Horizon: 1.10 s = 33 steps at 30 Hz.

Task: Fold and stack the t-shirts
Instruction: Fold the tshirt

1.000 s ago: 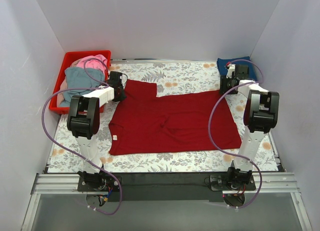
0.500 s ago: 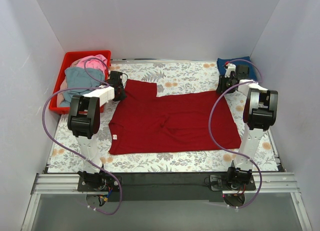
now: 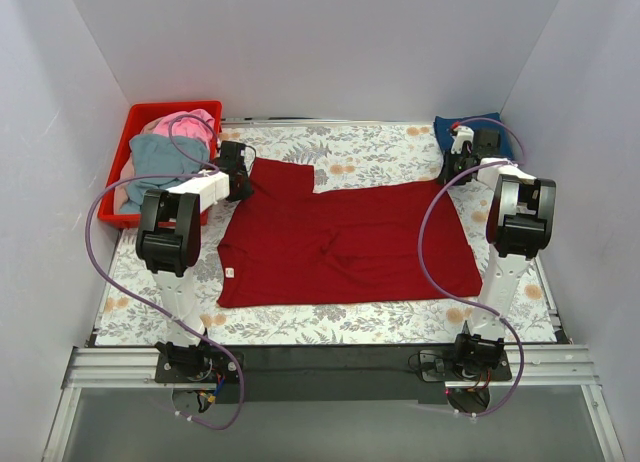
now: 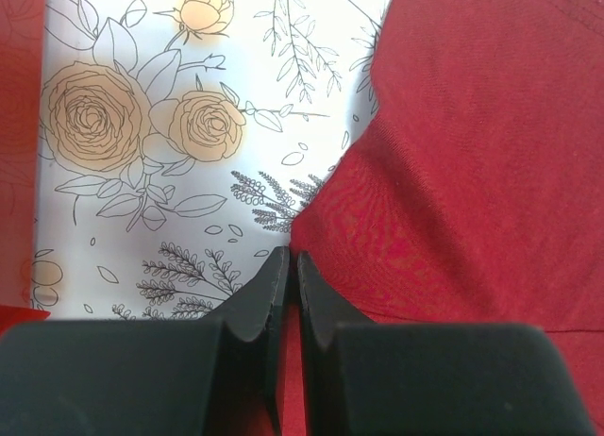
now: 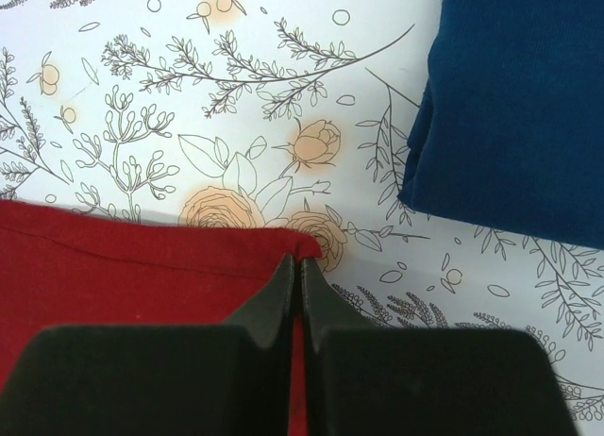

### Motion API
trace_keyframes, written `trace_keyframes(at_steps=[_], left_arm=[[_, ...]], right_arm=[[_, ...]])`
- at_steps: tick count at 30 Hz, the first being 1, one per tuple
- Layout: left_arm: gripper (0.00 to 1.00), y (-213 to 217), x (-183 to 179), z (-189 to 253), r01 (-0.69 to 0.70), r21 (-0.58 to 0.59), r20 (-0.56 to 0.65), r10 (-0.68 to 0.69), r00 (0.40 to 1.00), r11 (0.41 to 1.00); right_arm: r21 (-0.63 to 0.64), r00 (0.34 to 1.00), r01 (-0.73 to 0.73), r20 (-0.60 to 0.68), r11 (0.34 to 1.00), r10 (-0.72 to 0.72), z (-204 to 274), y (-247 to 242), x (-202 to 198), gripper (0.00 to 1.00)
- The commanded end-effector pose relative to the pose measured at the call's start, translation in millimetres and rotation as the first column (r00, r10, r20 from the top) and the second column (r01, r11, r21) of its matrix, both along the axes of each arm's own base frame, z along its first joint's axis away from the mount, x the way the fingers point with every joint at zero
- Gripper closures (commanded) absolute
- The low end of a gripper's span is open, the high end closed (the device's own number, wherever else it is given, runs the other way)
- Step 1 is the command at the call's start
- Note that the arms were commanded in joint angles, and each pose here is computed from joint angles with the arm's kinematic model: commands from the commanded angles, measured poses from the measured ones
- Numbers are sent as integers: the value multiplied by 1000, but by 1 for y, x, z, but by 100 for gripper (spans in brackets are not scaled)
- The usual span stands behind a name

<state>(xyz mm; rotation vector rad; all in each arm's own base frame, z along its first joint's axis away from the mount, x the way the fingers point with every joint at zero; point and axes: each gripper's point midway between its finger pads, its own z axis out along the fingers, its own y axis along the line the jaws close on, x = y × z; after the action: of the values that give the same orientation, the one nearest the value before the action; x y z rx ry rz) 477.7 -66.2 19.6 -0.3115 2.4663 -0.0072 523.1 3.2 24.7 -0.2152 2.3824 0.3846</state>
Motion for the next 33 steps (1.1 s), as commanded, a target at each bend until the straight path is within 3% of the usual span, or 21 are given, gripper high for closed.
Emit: trace_keyframes(at_steps=[1, 13, 33], left_arm=[[100, 1, -27, -40, 5, -6, -147, -6, 989, 1000], [100, -12, 5, 28, 23, -103, -9, -24, 1000, 994], [100, 10, -13, 73, -17, -117, 73, 26, 997, 993]], right_arm=[[10, 999, 14, -48, 1000, -13, -11, -5, -6, 99], [73, 989, 135, 47, 988, -138, 58, -17, -5, 99], [122, 952, 292, 57, 949, -300, 83, -43, -57, 99]])
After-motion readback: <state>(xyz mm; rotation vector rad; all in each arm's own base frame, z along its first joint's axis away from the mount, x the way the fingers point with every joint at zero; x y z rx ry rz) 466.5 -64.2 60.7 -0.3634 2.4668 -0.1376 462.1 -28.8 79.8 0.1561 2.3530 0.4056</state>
